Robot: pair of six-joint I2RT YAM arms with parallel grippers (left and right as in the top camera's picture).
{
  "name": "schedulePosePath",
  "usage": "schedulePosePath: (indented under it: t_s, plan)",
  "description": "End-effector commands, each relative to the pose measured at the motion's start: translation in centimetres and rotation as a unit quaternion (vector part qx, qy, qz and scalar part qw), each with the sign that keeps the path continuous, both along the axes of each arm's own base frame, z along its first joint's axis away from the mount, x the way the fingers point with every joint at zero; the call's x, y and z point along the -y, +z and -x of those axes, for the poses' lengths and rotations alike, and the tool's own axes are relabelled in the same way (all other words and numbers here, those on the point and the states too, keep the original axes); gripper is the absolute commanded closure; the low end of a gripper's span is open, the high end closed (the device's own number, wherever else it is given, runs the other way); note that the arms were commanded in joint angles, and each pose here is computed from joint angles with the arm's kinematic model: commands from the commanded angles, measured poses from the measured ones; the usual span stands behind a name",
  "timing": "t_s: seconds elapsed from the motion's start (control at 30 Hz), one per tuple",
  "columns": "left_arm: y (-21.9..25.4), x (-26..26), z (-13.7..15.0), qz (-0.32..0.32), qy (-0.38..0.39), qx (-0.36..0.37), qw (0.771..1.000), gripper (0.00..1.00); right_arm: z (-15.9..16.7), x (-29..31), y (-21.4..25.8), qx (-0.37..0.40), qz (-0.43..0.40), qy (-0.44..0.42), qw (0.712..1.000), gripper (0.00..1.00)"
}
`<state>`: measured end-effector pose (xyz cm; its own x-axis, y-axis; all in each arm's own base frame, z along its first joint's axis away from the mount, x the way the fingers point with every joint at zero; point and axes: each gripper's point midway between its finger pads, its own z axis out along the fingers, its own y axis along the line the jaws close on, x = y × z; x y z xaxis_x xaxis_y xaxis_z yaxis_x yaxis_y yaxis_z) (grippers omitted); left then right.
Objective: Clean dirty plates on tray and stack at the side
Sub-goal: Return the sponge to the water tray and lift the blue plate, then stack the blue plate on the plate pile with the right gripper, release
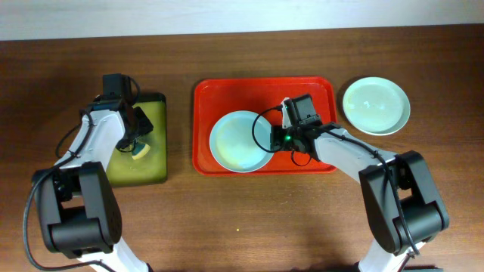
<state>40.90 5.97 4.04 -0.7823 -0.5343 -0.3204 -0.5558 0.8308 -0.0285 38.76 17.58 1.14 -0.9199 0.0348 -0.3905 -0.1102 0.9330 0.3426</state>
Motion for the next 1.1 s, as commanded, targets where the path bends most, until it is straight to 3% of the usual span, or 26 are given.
schedulePosePath:
  t_s: [0.0, 0.07, 0.2, 0.23, 0.4, 0.6, 0.83, 0.87, 0.93, 1.07]
  plan:
    - [1.0, -0.1, -0.3, 0.002, 0.002, 0.003, 1.000, 0.49, -0.2, 0.9, -0.2, 0.004, 0.020, -0.006, 1.000, 0.96]
    - [3.1, -0.1, -0.4, 0.000, 0.002, 0.016, 1.000, 0.47, -0.2, 0.9, -0.2, 0.004, 0.020, -0.006, 1.000, 0.96]
    - [9.6, 0.1, 0.3, -0.002, 0.000, 0.074, 0.997, 0.32, -0.2, 1.0, -0.2, 0.005, 0.022, -0.007, 1.000, 0.96]
    - [10.7, 0.1, 0.7, -0.003, 0.000, 0.083, 0.997, 0.01, -0.2, 0.9, -0.2, 0.005, 0.022, -0.004, 1.000, 0.96]
    - [11.4, 0.1, 0.9, -0.003, 0.000, 0.089, 0.996, 0.01, -1.1, 0.6, 4.0, 0.030, 0.028, 0.020, 0.999, 0.96]
    - [11.4, 0.1, 0.9, -0.003, 0.000, 0.089, 0.996, 0.01, -1.9, 5.1, 12.0, 0.045, 0.241, 0.011, 0.969, 0.96]
    - [11.4, 0.1, 0.9, -0.003, 0.000, 0.089, 0.996, 0.01, -1.4, 3.1, 24.0, 0.188, 0.470, 0.016, 0.862, 0.96]
    - [11.4, 0.1, 0.9, -0.003, 0.000, 0.089, 0.996, 0.01, -1.3, 2.7, 25.2, 0.207, 0.501, 0.021, 0.840, 0.96]
    - [11.4, 0.1, 0.9, -0.003, 0.000, 0.089, 0.996, 0.01, -0.6, 1.7, 28.7, 0.250, 0.604, 0.048, 0.755, 0.96]
    - [11.4, 0.1, 0.9, -0.003, 0.000, 0.089, 0.996, 0.01, 0.1, -1.0, 32.3, 0.274, 0.691, 0.101, 0.661, 0.96]
